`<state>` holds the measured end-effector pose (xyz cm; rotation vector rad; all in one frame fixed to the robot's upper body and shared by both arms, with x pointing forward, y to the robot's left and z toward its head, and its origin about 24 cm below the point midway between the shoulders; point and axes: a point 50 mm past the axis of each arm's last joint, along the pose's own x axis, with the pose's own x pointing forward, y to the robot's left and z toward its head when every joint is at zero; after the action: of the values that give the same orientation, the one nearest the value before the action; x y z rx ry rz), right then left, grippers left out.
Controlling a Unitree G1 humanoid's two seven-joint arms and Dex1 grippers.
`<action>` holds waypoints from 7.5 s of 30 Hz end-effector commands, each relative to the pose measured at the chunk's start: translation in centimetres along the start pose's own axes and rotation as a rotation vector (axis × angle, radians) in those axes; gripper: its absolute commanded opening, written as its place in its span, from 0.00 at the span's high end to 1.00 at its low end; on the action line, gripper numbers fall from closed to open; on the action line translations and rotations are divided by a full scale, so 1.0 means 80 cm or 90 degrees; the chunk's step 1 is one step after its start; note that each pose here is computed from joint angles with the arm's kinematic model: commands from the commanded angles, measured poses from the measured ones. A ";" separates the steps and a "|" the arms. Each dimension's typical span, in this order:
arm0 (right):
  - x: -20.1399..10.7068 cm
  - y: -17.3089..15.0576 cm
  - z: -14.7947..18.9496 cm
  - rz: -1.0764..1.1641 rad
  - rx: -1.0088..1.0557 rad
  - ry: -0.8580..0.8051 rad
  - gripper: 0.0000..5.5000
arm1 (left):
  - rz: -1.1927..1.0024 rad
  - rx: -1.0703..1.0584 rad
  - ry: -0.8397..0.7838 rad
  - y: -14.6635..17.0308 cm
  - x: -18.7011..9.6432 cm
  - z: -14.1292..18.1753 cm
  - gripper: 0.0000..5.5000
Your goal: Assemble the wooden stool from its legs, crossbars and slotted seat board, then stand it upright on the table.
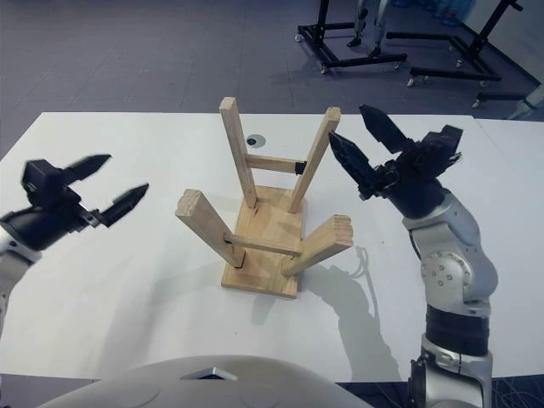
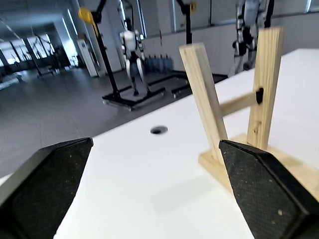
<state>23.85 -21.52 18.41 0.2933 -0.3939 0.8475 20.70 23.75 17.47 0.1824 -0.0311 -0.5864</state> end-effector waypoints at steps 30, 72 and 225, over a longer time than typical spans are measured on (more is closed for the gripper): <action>0.059 -0.044 -0.001 0.112 0.061 0.083 0.20 | -0.357 -0.386 -0.068 -0.195 0.122 0.031 0.15; 0.025 0.137 0.028 0.451 0.340 0.177 0.20 | -0.318 -0.421 -0.151 -0.116 0.089 0.086 0.15; -0.054 0.018 -0.171 0.287 -0.047 0.456 0.71 | -0.422 -0.132 0.143 -0.073 0.036 -0.103 0.76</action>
<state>23.25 -18.52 5.02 -0.1813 0.1751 1.2988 19.94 18.18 7.51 0.0452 0.3255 -1.2164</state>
